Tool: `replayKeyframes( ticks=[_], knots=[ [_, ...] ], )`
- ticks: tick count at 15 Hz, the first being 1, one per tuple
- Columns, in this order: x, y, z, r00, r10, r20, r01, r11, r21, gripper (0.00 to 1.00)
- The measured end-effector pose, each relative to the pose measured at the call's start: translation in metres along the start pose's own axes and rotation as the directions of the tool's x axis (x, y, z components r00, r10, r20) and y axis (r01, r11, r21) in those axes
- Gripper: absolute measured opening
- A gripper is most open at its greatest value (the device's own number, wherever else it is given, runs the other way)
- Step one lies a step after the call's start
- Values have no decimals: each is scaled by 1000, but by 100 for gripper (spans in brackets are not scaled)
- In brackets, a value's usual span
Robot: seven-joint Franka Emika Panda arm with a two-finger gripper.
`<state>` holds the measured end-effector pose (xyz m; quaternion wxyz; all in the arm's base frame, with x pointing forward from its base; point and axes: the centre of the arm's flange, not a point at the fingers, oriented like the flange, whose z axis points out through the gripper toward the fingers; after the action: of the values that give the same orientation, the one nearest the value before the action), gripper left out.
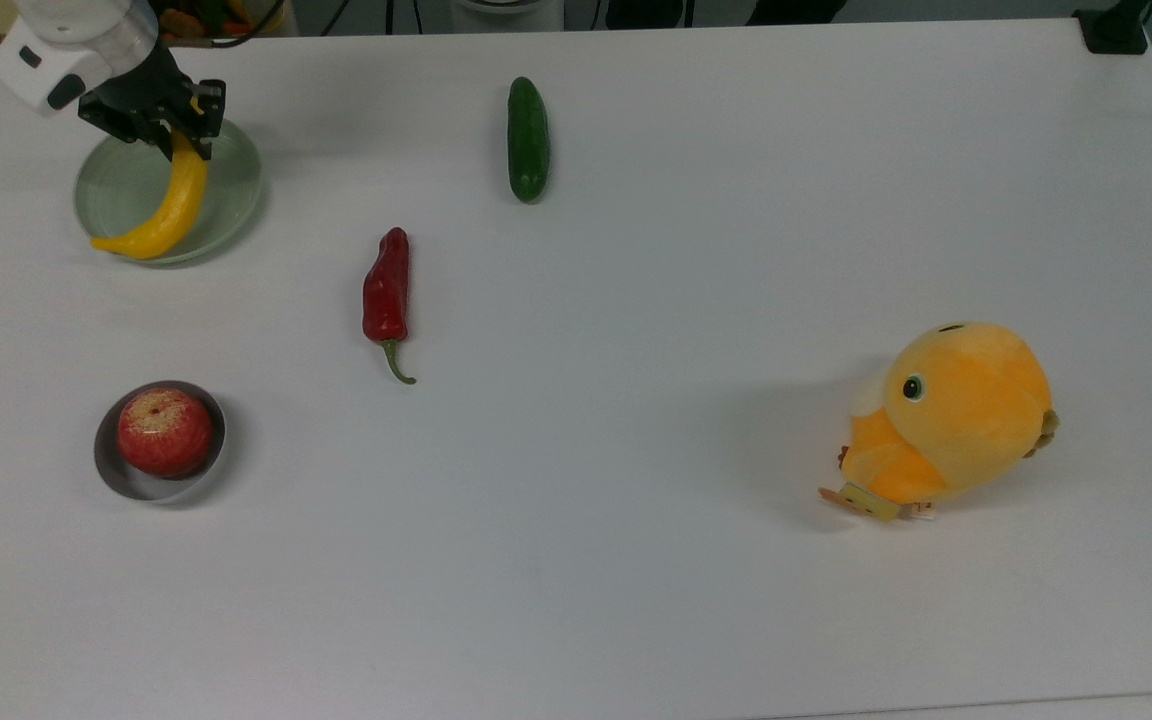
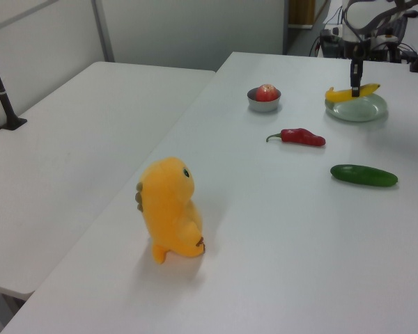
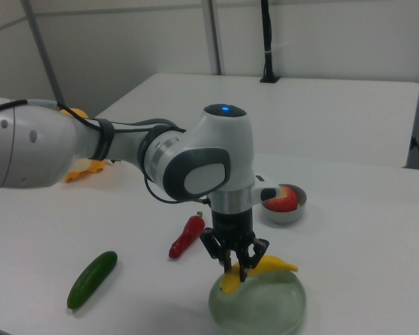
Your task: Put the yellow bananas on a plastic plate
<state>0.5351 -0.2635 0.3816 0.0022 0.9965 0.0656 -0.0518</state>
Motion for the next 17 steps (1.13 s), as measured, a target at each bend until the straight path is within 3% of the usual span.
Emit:
replayKeyframes(
  ticks=[4, 5, 12, 15, 17],
  knots=[
    [4, 0, 16, 1000, -3, 19, 3, 1000, 6, 31],
    [5, 0, 18, 1000, -4, 22, 4, 1000, 7, 35],
    [9, -5, 1, 1000, -4, 2, 4, 1000, 0, 100],
    [25, -26, -48, 999, 30, -21, -30, 1000, -7, 100],
    [37, -55, -112, 991, 118, -64, -119, 993, -16, 100]
  ],
)
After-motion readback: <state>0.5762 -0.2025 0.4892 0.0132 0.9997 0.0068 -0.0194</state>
